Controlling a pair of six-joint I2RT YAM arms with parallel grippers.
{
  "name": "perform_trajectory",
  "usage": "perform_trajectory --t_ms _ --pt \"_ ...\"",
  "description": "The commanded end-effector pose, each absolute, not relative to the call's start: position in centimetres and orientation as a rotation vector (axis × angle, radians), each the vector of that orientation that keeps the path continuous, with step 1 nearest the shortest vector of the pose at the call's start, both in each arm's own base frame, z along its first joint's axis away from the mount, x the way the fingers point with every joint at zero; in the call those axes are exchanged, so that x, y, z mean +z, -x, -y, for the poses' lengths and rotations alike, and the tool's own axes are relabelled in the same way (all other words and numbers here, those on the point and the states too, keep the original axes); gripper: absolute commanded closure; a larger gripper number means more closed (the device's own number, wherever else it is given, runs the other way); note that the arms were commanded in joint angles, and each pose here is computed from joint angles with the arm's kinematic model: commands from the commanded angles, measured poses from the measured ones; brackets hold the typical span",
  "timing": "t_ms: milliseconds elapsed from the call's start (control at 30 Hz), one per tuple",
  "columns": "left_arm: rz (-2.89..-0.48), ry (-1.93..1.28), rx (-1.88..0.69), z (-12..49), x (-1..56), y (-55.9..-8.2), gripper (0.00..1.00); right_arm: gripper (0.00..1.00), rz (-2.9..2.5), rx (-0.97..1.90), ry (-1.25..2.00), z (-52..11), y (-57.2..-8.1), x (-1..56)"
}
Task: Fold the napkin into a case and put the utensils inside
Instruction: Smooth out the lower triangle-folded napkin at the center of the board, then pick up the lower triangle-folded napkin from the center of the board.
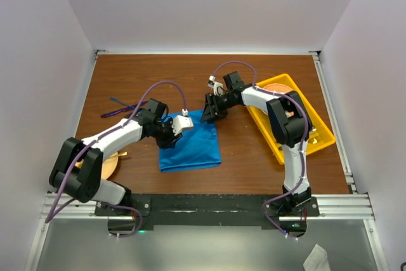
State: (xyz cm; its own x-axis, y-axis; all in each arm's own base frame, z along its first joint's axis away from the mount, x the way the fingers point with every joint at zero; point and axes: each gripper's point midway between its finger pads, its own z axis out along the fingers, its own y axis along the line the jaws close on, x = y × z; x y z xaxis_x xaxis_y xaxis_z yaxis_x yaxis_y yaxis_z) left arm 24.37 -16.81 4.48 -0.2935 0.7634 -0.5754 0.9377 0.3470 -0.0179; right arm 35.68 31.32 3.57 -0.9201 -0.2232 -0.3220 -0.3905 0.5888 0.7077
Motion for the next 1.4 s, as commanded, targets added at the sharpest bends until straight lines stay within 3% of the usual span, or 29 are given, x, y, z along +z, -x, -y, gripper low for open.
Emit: perform_trajectory --t_ms 0,133,233,433,633,1033,1133,1300,1367 --pt "-2.140 -1.523 -0.594 17.2 3.8 -23.3 0.64 0.46 -2.627 1.228 0.537 -29.8 -33.2 4.3" --pt "-2.129 -1.530 -0.696 17.9 4.4 -22.4 0.64 0.46 -2.653 1.274 0.568 -28.8 -30.2 4.8" --pt "-2.129 -1.340 -0.777 18.4 7.4 -24.3 0.61 0.44 -2.549 1.294 0.647 -29.1 -31.1 8.5" --pt "-2.179 -0.913 -0.723 15.5 11.1 -33.2 0.51 0.36 -2.478 1.215 0.581 -27.1 -36.1 13.0" --pt "-2.284 -0.750 -0.765 13.9 9.6 -38.0 0.49 0.30 -2.609 1.036 0.560 -24.0 -36.9 9.3" --pt "-2.404 -0.651 -0.850 14.3 5.5 -39.5 0.49 0.31 -2.686 1.212 0.475 -25.2 -37.2 5.3" --pt "-2.429 -0.635 -0.857 14.4 4.7 -39.5 0.50 0.35 -2.702 1.220 0.468 -25.2 -37.3 4.4" --pt "-2.462 -0.621 -0.931 14.9 3.4 -39.4 0.55 0.69 -2.680 1.239 0.489 -25.7 -38.4 3.8" --pt "-2.458 -0.618 -0.950 15.2 3.5 -39.6 0.58 0.75 -2.691 1.249 0.497 -25.7 -38.6 3.4"
